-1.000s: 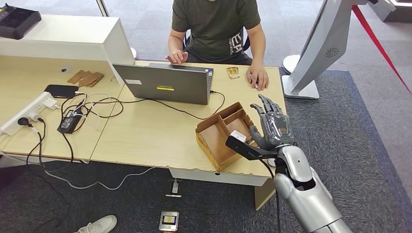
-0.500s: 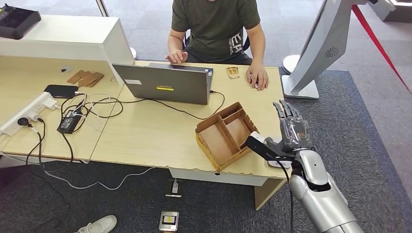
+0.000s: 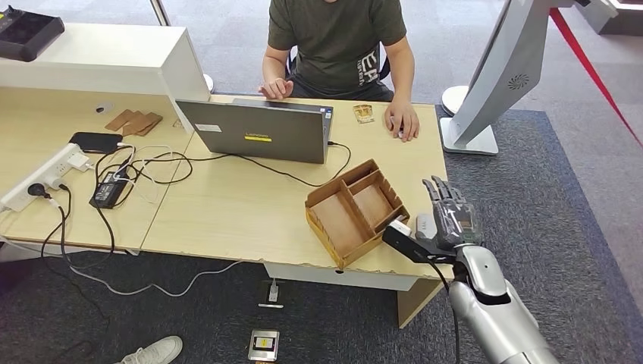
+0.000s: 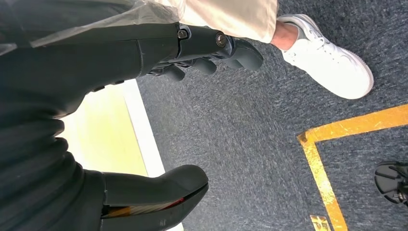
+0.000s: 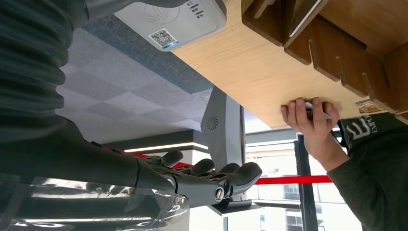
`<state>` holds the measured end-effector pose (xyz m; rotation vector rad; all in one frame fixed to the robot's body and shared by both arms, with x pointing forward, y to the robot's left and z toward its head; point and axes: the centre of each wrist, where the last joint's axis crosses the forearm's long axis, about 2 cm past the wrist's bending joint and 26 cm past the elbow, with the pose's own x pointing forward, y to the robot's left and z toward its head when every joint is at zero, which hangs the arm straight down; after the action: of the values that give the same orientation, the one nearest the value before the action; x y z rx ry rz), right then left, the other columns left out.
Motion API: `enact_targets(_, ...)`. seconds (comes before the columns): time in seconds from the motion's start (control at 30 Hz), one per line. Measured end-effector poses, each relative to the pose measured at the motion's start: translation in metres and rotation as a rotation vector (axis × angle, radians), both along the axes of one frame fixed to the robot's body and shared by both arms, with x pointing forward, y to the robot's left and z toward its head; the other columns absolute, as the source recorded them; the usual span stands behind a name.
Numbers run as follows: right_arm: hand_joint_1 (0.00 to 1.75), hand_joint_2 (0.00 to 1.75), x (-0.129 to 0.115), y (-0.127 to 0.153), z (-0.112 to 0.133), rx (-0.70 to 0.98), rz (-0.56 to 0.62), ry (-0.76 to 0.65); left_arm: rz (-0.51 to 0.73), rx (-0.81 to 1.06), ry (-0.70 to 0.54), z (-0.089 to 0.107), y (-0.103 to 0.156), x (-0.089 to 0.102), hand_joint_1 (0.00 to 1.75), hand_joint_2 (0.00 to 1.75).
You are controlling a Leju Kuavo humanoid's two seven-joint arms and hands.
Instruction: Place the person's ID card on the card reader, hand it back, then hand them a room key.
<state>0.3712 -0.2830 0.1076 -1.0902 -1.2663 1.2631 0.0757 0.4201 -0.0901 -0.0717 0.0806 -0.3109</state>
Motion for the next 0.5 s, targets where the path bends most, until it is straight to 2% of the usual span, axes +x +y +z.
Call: enact_targets(0.5,0.0,1.75,-0.001,0.017,-0.005,-0.011,0.031,0.013,-0.001,-0.001,-0.002,0.0,0.0,0.0,0.0,1.75)
